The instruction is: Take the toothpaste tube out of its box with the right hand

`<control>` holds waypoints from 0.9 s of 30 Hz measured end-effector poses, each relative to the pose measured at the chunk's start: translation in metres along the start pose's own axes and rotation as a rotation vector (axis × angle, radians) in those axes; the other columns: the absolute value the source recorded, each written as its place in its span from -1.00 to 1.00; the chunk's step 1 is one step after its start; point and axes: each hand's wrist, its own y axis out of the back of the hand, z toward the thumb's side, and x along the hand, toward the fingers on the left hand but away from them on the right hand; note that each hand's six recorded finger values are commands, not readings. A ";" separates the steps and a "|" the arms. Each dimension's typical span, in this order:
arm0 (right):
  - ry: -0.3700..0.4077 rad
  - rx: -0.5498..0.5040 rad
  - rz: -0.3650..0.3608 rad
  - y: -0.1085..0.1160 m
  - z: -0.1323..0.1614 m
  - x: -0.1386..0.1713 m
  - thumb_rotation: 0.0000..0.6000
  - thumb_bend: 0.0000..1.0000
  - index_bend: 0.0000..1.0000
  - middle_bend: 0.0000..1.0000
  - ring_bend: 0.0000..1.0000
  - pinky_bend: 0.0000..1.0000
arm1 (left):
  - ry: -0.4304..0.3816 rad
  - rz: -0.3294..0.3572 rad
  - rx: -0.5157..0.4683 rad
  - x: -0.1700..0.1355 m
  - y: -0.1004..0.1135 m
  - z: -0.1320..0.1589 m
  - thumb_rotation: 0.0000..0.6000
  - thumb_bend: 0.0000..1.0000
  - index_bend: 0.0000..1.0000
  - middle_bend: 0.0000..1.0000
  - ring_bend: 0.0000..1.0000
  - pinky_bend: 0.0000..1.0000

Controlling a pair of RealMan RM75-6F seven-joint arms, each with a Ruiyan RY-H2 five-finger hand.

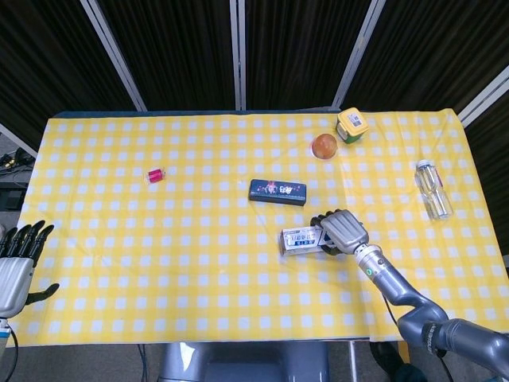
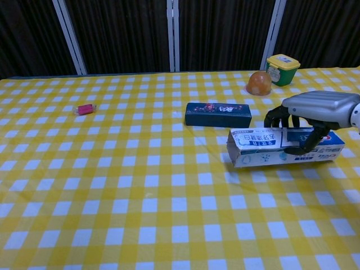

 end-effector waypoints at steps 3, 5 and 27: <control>0.013 0.021 -0.051 0.013 -0.001 0.007 1.00 -0.42 -0.18 -0.09 -0.21 -0.15 | -0.002 0.003 -0.005 -0.001 0.001 0.001 1.00 -1.00 -1.00 -1.00 -1.00 -1.00; 0.022 0.044 -0.089 0.024 -0.002 0.012 1.00 -0.42 -0.18 -0.09 -0.21 -0.15 | -0.003 0.005 -0.009 -0.001 0.002 0.001 1.00 -1.00 -1.00 -1.00 -1.00 -1.00; 0.086 1.124 -0.535 0.156 0.045 0.078 1.00 -0.34 -0.20 -0.23 -0.36 -0.23 | -0.038 0.032 -0.060 -0.014 0.016 0.001 1.00 -1.00 -1.00 -1.00 -1.00 -1.00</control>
